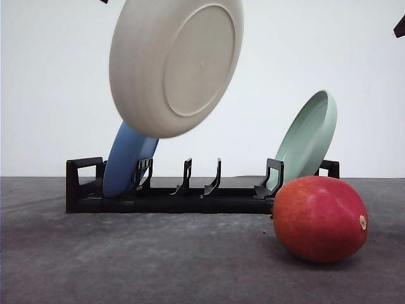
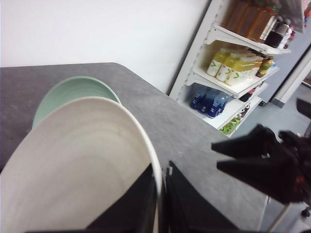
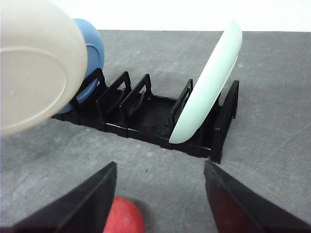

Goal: Place pomegranate in white plate

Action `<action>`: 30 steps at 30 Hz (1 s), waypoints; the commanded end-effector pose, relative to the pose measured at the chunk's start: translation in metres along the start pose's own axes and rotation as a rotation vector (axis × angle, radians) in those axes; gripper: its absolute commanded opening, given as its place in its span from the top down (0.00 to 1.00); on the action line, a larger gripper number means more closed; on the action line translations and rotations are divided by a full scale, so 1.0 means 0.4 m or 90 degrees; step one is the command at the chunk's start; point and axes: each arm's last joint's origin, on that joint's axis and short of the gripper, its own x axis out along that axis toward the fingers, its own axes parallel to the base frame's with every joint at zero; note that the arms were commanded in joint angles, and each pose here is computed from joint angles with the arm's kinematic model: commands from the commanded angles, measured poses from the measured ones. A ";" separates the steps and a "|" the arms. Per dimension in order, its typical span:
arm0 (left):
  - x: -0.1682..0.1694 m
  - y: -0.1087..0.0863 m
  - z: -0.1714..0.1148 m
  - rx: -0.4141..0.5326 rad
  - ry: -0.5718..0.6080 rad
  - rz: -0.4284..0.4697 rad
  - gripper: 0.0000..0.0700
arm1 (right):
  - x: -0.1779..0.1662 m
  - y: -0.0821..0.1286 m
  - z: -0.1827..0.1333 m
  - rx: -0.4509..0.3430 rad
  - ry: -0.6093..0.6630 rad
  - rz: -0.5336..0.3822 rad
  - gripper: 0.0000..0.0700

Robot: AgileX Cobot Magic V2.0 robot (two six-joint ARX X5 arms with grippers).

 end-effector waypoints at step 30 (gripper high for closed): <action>0.035 -0.032 -0.323 0.370 0.282 0.062 0.99 | -0.005 0.004 0.015 -0.008 -0.016 0.004 0.49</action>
